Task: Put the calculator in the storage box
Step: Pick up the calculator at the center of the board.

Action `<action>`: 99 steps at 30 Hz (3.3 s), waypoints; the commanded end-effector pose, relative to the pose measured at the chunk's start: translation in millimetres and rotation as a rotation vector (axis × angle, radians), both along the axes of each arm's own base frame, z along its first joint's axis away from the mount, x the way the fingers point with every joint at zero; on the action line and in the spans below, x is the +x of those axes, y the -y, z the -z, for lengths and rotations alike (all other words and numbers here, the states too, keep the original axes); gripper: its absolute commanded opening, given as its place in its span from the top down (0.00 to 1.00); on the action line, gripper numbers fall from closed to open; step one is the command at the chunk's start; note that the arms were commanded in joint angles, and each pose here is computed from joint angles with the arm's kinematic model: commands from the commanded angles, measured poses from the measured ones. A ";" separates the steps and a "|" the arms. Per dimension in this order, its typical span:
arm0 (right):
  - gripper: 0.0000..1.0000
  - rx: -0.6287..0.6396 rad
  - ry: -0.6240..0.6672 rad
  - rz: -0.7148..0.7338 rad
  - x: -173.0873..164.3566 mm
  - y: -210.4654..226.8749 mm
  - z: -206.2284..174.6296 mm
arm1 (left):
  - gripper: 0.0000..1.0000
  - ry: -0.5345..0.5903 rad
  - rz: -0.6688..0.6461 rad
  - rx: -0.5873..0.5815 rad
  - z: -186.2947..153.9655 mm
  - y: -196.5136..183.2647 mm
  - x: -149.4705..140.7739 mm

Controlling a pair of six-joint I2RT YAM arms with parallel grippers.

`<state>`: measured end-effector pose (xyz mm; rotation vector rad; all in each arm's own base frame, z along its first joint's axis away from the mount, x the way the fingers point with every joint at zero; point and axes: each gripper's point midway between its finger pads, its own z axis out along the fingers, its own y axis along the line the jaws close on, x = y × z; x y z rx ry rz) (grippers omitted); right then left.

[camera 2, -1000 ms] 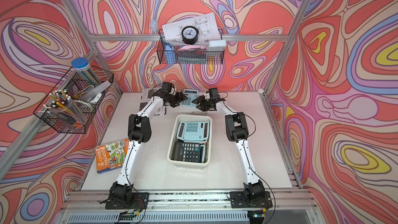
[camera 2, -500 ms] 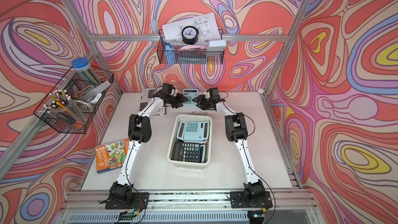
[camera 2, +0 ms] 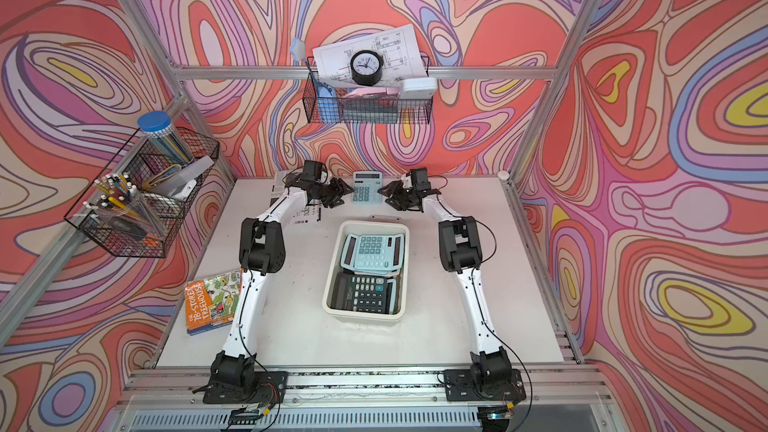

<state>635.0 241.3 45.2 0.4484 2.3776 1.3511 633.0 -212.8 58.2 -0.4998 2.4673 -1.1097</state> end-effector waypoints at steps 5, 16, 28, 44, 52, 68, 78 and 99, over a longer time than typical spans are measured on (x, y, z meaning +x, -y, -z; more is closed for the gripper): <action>0.43 -0.026 -0.211 0.009 -25.8 -9.6 92.1 | 0.40 -0.111 0.007 -0.058 53.5 24.5 -8.9; 0.57 0.076 -0.205 -0.003 -22.6 -36.7 88.9 | 0.63 -0.112 0.059 -0.154 36.8 53.8 -17.1; 0.84 0.157 -0.098 0.055 -0.2 -23.2 25.0 | 0.42 -0.025 0.039 -0.148 -32.5 27.1 -24.4; 0.93 0.274 -0.034 -0.018 -29.8 -9.8 -87.8 | 0.22 0.121 0.052 -0.029 -156.6 0.6 -76.4; 0.96 0.300 -0.019 -0.120 -68.6 -10.3 -140.0 | 0.20 0.143 0.087 0.012 -194.3 -11.4 -123.5; 0.98 0.374 -0.007 -0.106 -119.7 -1.4 -203.7 | 0.19 0.057 -0.038 -0.156 -225.9 -27.4 -188.4; 0.99 0.495 -0.008 0.074 -100.9 -22.0 -235.4 | 0.20 0.034 -0.362 -0.351 -235.9 -32.2 -188.2; 1.00 0.673 -0.112 0.088 -129.0 -93.0 -256.8 | 0.36 0.124 -0.448 -0.368 -232.3 -11.4 -153.8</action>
